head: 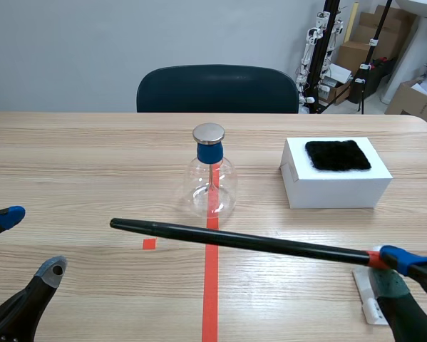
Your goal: Do the electroscope experiment. hold the rod still at the electroscope
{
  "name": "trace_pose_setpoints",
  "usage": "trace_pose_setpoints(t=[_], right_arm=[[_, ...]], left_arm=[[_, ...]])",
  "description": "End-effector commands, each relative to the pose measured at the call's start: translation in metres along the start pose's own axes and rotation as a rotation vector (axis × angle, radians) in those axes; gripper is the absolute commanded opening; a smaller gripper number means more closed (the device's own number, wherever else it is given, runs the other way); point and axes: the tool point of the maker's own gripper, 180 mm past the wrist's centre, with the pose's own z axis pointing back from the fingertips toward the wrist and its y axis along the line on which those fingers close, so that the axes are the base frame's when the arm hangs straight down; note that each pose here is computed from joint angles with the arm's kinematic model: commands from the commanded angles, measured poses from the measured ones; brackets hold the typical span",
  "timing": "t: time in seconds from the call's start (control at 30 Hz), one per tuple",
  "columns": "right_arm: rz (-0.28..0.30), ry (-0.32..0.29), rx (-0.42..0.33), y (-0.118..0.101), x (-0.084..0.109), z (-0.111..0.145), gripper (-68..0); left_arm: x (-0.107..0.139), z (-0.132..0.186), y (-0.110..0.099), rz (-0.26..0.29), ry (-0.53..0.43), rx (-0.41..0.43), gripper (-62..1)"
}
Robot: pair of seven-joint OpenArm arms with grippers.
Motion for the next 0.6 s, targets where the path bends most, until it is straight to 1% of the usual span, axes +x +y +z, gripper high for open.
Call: trace_pose_setpoints(t=[0.0, 0.57], right_arm=[[0.01, -0.013, -0.026, -0.0067, 0.0012, -0.0023, -60.7], [0.009, -0.018, -0.026, -0.0065, 0.0022, -0.0022, -60.7]], left_arm=[[0.0067, -0.0033, 0.0025, -0.012, -0.031, 0.001, 1.4], [0.0067, -0.0033, 0.0025, -0.012, -0.031, 0.001, 1.4]])
